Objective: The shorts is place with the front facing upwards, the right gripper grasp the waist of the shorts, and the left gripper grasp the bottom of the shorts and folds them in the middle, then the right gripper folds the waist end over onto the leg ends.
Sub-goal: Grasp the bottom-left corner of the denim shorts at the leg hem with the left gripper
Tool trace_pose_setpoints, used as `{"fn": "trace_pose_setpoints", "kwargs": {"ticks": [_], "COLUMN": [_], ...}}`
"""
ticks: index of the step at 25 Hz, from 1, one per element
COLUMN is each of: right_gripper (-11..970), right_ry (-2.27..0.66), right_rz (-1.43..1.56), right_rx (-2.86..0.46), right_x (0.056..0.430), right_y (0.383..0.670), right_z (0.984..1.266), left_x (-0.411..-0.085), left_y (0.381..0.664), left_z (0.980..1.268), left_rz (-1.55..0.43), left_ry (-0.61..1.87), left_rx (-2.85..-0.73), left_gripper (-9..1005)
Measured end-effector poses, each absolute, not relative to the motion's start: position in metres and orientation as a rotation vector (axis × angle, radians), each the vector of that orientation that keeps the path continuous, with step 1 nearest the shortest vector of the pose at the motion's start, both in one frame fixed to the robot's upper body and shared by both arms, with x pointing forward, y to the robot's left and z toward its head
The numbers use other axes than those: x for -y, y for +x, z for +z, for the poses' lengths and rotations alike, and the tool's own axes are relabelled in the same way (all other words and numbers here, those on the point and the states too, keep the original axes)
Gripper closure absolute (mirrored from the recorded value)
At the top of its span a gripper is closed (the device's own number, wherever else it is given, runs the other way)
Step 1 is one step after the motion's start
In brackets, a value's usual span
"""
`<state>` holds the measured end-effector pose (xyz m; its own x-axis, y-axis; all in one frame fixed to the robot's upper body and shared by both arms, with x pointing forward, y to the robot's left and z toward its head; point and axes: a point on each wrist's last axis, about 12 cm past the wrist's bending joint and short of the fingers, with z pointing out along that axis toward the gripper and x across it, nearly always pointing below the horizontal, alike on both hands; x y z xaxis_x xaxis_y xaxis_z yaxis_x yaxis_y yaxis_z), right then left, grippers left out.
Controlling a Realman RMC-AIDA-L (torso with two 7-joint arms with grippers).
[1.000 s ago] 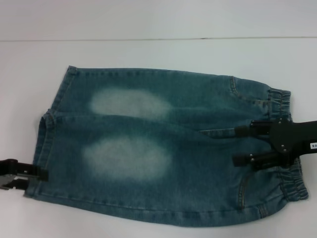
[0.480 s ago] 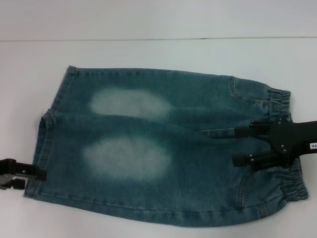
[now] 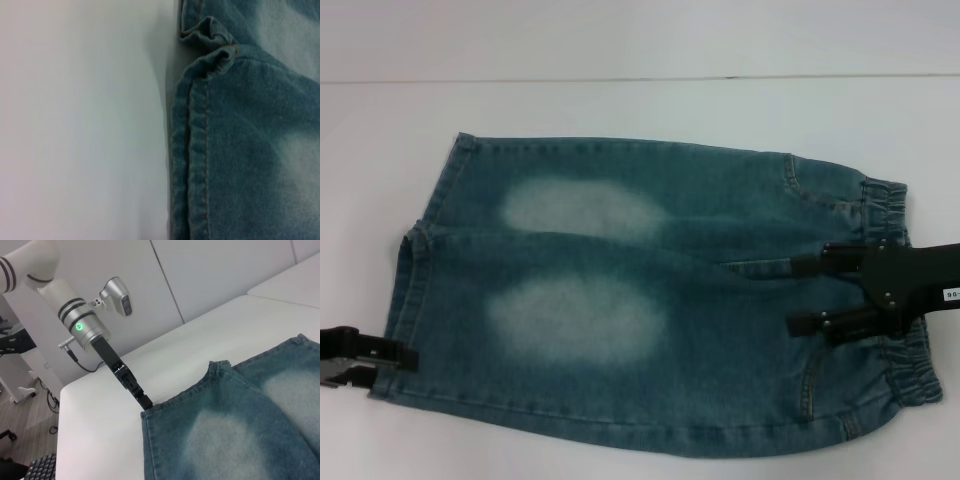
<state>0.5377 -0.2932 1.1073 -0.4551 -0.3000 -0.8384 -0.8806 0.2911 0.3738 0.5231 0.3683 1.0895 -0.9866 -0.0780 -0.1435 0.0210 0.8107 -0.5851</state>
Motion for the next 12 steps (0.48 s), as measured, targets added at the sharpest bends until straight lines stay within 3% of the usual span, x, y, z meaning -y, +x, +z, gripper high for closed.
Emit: {"fn": "trace_pose_setpoints", "kwargs": {"ticks": [12], "right_gripper": [5], "right_ry": [-1.059], "right_rz": [1.139], "right_rx": [-1.908], "right_x": [0.2927], "right_y": [0.5385], "right_z": [1.1083], "left_x": [-0.36], "left_y": [0.5267], "left_z": [1.092], "left_rz": [-0.959], "left_ry": [-0.012], "left_rx": [-2.824], "left_gripper": [243]}}
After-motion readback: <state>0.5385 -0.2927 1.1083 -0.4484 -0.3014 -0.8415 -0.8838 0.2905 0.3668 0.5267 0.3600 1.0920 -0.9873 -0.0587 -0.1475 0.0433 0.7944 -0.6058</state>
